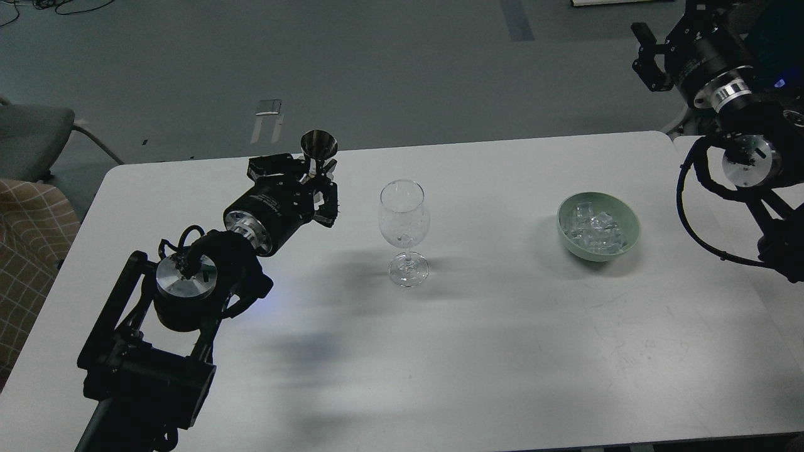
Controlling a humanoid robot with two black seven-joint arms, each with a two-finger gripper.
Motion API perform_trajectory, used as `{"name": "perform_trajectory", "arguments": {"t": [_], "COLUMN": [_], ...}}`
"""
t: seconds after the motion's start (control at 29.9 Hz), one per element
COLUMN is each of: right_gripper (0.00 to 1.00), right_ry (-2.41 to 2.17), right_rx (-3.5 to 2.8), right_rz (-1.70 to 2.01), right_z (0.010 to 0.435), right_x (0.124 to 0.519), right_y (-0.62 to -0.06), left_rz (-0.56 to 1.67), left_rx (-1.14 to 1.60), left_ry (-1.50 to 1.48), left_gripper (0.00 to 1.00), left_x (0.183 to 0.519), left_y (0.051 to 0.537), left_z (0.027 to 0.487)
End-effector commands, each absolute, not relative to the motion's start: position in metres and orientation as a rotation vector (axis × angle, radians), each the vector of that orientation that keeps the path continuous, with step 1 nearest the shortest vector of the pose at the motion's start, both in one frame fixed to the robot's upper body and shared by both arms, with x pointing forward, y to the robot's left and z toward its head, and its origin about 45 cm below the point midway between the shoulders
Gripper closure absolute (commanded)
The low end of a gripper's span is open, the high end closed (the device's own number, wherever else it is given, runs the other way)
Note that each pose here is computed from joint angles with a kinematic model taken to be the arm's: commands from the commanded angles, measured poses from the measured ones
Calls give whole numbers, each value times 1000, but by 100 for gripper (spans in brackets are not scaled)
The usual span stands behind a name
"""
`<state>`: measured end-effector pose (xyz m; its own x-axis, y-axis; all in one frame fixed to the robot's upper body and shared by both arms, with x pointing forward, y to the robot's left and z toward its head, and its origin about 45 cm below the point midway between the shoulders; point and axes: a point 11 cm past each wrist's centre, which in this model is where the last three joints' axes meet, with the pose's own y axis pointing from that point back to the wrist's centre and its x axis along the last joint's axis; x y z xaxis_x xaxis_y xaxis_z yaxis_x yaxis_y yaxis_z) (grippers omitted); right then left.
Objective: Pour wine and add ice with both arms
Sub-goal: 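Carry the jigger with the left gripper toward the wine glass, then hold the jigger above the glass rim with the left gripper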
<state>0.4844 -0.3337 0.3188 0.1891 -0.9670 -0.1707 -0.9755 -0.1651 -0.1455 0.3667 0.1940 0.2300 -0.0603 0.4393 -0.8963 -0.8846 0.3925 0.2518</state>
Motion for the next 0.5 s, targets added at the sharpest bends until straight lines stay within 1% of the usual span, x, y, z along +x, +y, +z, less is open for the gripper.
{"name": "perform_trajectory", "arguments": {"t": [0.0, 0.27, 0.47], "right_gripper": [0, 0, 0], "right_ry": [1869, 1870, 1870], "right_rx": [-2241, -2240, -2240], "right_rz": [56, 56, 56], "right_z": [319, 318, 318], "right_x": [484, 484, 484], "right_y": [-334, -334, -334], "left_rz": [1143, 1128, 1137], "left_rx": [-455, -465, -455], "left_ry": [1177, 1168, 1158], "left_gripper": [100, 100, 100], "left_x": [364, 369, 371], "left_y": [183, 175, 171], "left_z": [227, 237, 235]}}
